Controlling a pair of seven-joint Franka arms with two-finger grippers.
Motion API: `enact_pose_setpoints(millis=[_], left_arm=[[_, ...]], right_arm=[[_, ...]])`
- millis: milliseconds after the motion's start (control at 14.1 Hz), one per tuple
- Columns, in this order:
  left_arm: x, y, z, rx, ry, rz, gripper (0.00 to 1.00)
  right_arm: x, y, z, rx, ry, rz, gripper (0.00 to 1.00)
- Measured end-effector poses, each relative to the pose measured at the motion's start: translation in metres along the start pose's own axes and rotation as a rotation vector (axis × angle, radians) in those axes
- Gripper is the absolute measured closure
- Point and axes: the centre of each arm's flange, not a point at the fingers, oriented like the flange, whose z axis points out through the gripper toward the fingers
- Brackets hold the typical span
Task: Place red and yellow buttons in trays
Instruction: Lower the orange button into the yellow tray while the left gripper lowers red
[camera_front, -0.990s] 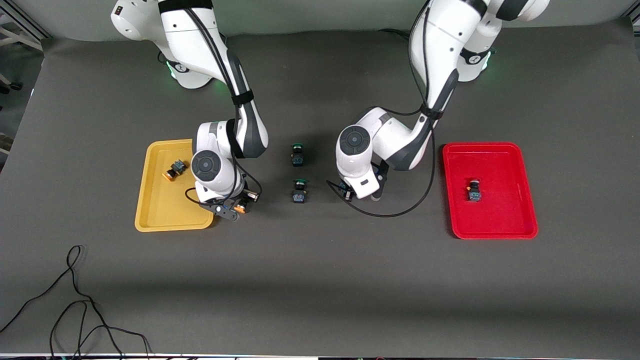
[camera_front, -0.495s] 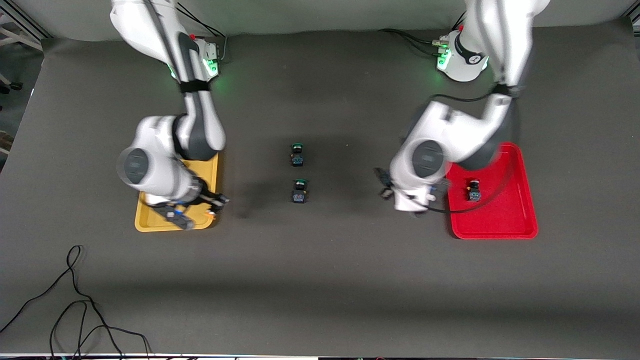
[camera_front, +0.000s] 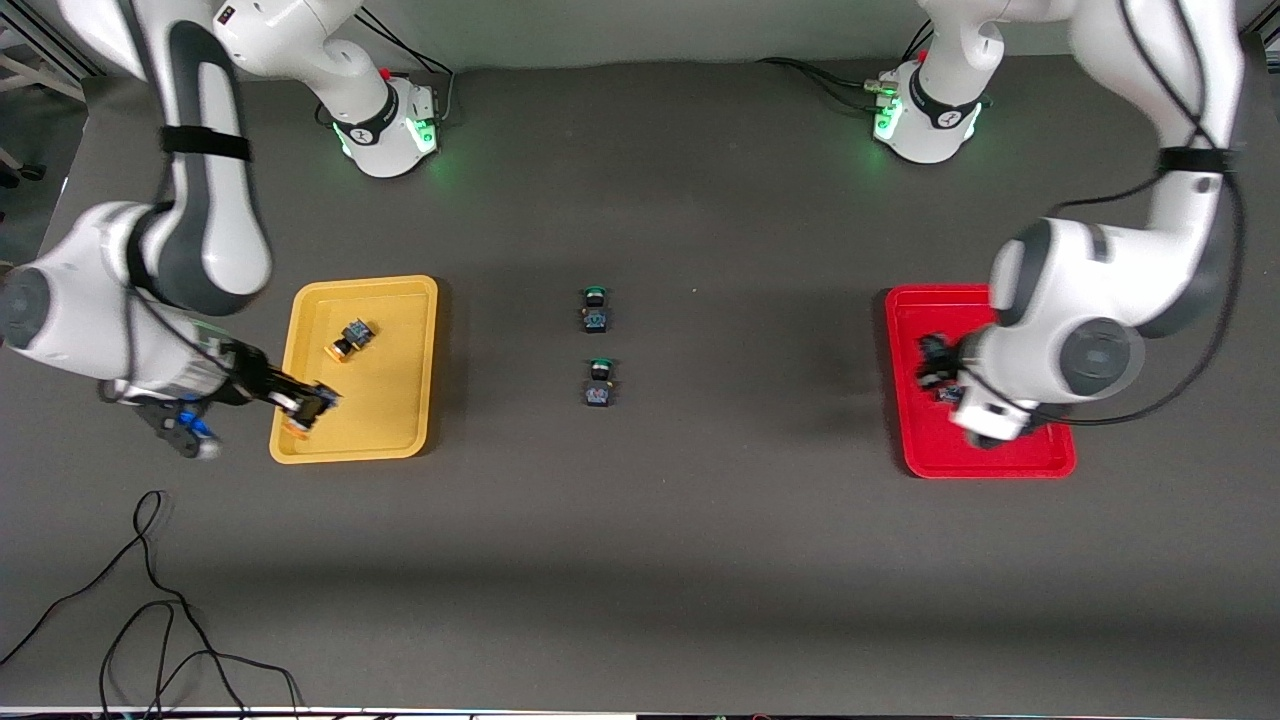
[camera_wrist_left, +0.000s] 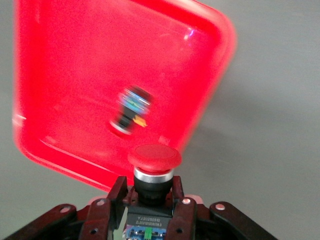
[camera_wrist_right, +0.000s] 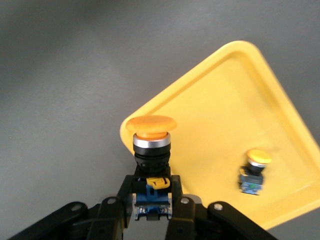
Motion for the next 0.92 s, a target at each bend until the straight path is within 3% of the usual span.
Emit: enact_pose_setpoints(millis=[283,636,707,919], left_arm=[[0.037,-0.084,0.061,0.012,0.054,0.127,0.59],[0.045,-0.08,0.117,0.035,0.08,0.21,0.59],[0.045,-0.08,0.117,0.036,0.08,0.216,0.55],[0.049,-0.08,0.1,0.04,0.094,0.238,0.22]], right_arm=[[-0.001,0.034,0.023,-0.002,-0.031,-0.01,0.67],[-0.036,0.045,0.101,0.013,0.024,-0.038,0.67],[-0.042,0.048,0.114,0.012,0.038,-0.041,0.67],[-0.048,0.053,0.138,0.007,0.06,-0.043,0.67]])
